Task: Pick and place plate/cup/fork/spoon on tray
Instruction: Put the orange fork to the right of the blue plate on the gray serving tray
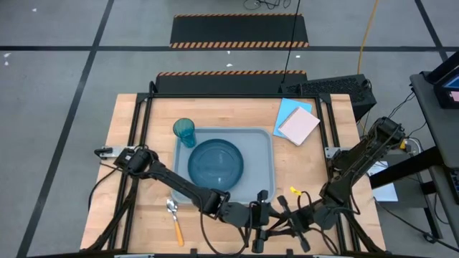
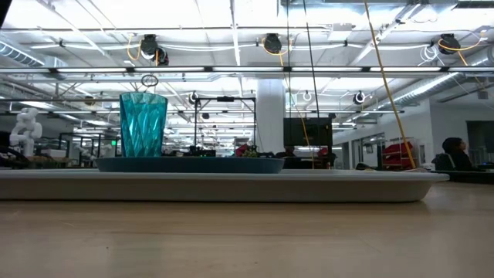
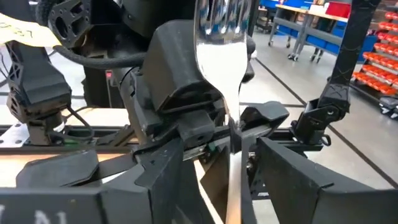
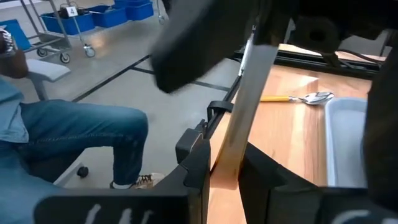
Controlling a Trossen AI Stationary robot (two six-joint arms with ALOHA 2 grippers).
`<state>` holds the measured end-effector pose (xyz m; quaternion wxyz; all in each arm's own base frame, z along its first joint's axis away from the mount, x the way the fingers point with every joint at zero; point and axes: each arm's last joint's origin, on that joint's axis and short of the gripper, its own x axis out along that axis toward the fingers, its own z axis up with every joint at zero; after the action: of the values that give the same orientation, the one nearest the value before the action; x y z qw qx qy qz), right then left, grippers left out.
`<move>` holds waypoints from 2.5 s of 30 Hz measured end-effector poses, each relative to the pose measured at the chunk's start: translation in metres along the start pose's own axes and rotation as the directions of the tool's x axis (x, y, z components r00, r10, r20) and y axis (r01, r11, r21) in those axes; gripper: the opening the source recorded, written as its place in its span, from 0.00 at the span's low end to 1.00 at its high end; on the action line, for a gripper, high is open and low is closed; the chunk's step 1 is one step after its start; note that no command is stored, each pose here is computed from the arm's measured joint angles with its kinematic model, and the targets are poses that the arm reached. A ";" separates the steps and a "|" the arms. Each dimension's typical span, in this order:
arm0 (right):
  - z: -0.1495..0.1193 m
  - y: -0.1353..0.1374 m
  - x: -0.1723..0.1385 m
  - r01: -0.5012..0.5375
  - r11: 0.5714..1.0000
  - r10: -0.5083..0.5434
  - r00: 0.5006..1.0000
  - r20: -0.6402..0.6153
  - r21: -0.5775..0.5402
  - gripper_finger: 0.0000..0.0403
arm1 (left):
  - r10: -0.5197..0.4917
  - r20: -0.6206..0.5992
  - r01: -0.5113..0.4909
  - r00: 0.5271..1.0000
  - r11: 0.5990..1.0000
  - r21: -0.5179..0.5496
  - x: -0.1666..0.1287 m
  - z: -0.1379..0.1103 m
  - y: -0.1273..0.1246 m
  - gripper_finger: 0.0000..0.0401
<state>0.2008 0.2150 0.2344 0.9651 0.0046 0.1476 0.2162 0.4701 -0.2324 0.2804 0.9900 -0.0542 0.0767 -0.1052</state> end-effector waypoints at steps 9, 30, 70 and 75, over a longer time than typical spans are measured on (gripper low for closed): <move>0.002 0.000 0.000 0.001 1.000 -0.001 1.000 0.017 -0.018 0.11 | -0.010 -0.002 0.010 1.000 0.999 0.031 0.000 0.000 -0.001 0.11; 0.009 -0.014 -0.021 0.575 0.808 -0.588 0.800 0.118 0.127 0.44 | 0.427 -0.086 -0.412 0.900 0.899 0.148 -0.040 0.024 -0.003 0.01; 0.017 -0.037 -0.011 0.840 0.512 -0.857 0.485 0.178 0.178 0.33 | 0.723 -0.041 -0.709 0.690 0.685 0.169 -0.009 -0.009 0.052 0.03; 0.019 -0.041 -0.011 0.867 0.483 -0.870 0.461 0.175 0.120 0.22 | 0.737 -0.038 -0.716 0.674 0.666 0.208 -0.008 -0.008 0.056 0.02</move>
<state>0.2141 0.1742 0.2523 0.9503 -0.0414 0.0272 -0.3073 0.4718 -0.1770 0.2666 0.9438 0.0749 0.1412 0.2893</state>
